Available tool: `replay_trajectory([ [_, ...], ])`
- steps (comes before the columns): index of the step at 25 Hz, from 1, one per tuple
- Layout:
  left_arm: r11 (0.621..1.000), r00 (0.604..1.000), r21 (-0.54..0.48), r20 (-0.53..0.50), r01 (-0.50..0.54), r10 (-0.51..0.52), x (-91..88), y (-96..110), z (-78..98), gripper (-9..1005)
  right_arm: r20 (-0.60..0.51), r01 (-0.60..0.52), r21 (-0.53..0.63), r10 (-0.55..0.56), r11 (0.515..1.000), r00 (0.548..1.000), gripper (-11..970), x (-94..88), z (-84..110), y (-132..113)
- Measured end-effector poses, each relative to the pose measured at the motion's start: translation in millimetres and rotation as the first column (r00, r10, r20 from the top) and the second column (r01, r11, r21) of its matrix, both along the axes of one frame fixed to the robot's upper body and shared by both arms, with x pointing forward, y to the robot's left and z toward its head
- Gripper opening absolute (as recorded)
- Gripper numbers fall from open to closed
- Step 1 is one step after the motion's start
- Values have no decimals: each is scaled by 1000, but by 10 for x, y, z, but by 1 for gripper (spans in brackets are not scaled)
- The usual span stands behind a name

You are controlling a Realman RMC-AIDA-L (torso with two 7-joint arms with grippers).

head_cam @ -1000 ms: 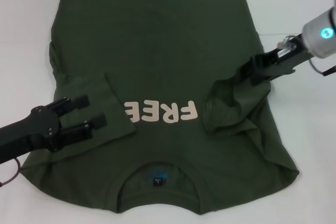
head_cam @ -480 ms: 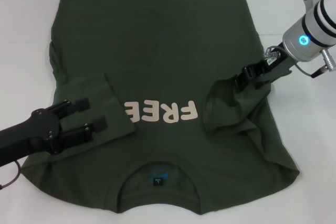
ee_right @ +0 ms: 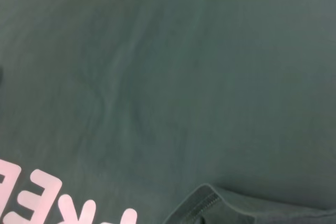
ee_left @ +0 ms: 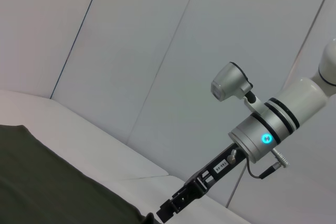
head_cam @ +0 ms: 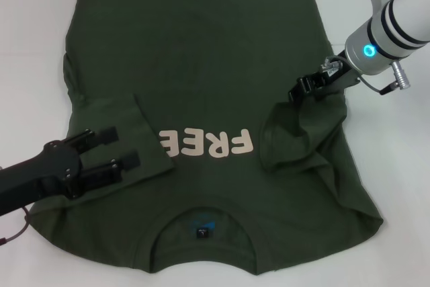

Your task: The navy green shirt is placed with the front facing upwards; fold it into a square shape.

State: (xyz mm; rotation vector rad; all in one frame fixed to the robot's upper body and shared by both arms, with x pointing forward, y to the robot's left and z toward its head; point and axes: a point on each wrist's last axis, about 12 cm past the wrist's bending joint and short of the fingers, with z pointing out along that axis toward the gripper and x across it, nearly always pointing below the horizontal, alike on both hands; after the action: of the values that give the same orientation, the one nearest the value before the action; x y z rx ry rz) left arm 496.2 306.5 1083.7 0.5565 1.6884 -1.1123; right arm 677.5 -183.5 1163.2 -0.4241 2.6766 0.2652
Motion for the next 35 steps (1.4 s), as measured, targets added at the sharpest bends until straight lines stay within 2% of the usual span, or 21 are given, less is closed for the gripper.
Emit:
replay_trajectory([
  [20,1000,1000,3,3,-6,6,12,-16,-22,905,-6,20,-19,-20,1000,1000,538,-25,-172,-38],
  [34,1000,1000,6,4,-8,8,9,-14,-28,905,13,20,-12,-20,1000,1000,516,-38,-267,39],
  [35,1000,1000,6,4,-9,9,7,-13,-30,905,13,20,-11,-20,1000,1000,483,-39,-271,42],
])
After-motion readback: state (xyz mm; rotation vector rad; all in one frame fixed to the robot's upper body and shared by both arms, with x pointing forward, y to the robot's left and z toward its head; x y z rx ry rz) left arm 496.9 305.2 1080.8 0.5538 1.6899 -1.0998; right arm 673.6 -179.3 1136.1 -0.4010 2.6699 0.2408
